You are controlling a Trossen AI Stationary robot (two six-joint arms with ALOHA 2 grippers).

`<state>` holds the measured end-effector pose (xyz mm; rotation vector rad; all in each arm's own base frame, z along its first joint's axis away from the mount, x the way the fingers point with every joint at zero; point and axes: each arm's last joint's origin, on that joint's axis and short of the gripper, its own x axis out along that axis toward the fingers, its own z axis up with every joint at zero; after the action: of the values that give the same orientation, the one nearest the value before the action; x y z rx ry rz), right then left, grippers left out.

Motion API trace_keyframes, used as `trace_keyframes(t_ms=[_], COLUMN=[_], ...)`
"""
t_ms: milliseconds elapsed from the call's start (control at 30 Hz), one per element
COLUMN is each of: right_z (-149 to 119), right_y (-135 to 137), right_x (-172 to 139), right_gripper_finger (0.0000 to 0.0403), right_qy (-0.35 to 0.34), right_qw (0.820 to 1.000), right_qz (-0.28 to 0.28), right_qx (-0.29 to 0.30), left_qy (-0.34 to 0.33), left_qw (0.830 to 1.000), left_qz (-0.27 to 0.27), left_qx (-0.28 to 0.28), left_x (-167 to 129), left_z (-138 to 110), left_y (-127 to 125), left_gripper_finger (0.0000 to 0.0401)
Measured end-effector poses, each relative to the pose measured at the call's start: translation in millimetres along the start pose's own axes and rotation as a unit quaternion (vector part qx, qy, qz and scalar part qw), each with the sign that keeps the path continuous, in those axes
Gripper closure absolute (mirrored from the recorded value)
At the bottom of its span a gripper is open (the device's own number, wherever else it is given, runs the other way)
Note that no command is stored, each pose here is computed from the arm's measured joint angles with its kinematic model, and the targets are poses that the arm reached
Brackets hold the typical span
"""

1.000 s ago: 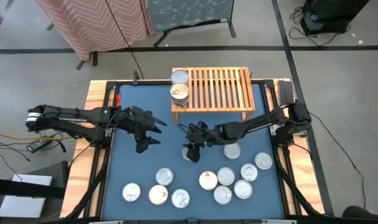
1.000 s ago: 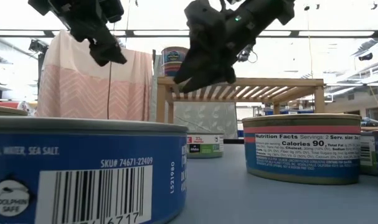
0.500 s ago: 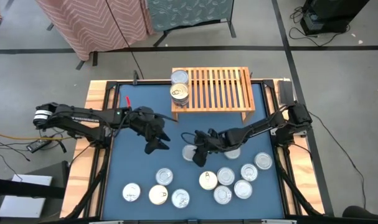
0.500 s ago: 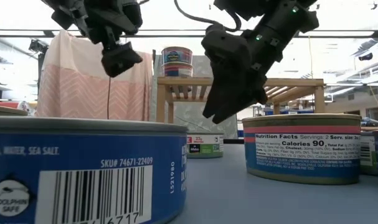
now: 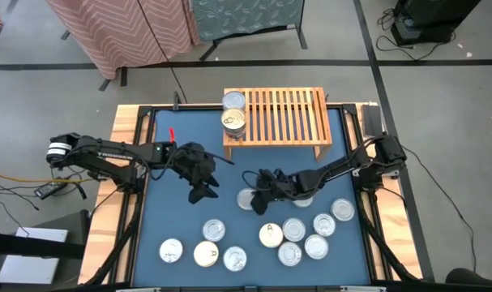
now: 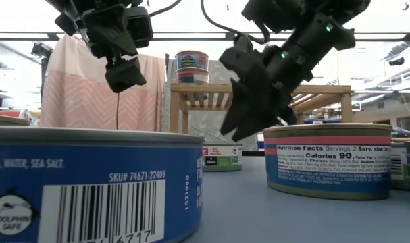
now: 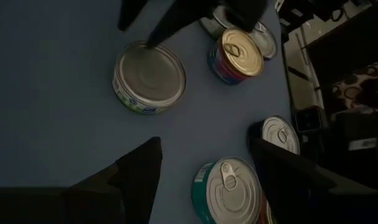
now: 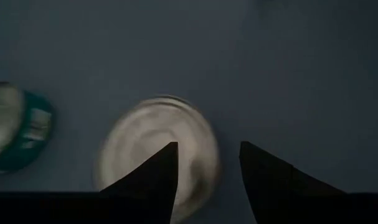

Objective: Stack canned seafood by type on shelf
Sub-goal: Stack the green tuna can on top of the other green tuna cans on the shelf

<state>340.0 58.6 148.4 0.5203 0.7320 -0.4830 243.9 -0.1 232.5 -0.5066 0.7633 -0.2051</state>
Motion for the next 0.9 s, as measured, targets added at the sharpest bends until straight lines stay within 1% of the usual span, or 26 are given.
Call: trace_keyframes(t_ms=[100, 333, 467, 533, 600, 700, 800, 900], right_z=[-3, 0, -1, -7, -10, -11, -10, -2], right_y=[-6, -5, -2, -2, 0, 4, 2, -8], right_x=[2, 3, 6, 13, 22, 29, 32, 38], right_gripper_finger=[0.0229, 0.0229, 0.0229, 0.0229, 0.0229, 0.0229, 0.0229, 0.0229], right_qy=[-0.008, -0.023, -0.032, -0.020, -0.018, -0.014, -0.023, -0.038], right_qw=[1.000, 1.000, 0.999, 1.000, 1.000, 0.999, 0.999, 0.998], right_qz=[-0.019, -0.005, 0.007, 0.005, 0.023, 0.035, 0.019, -0.005], right_qx=[-0.001, -0.001, -0.006, -0.011, -0.009, -0.002, 0.014, 0.059], left_qy=[-0.001, -0.005, -0.005, -0.012, -0.022, -0.036, -0.041, -0.053], left_qw=[1.000, 1.000, 1.000, 1.000, 1.000, 0.999, 0.997, 0.993], left_qz=[0.005, 0.026, 0.023, 0.007, -0.016, -0.025, -0.025, -0.022], left_qx=[0.000, 0.010, 0.010, 0.012, -0.001, -0.032, -0.063, -0.099], left_x=[2, 2, 2, 3, 7, 13, 19, 23], left_z=[0, 0, 0, 0, -5, -16, -31, -44], left_y=[1, 2, 2, 2, 5, 12, 20, 27], left_gripper_finger=[0.0147, 0.0147, 0.0147, 0.0146, 0.0147, 0.0147, 0.0147, 0.0147])
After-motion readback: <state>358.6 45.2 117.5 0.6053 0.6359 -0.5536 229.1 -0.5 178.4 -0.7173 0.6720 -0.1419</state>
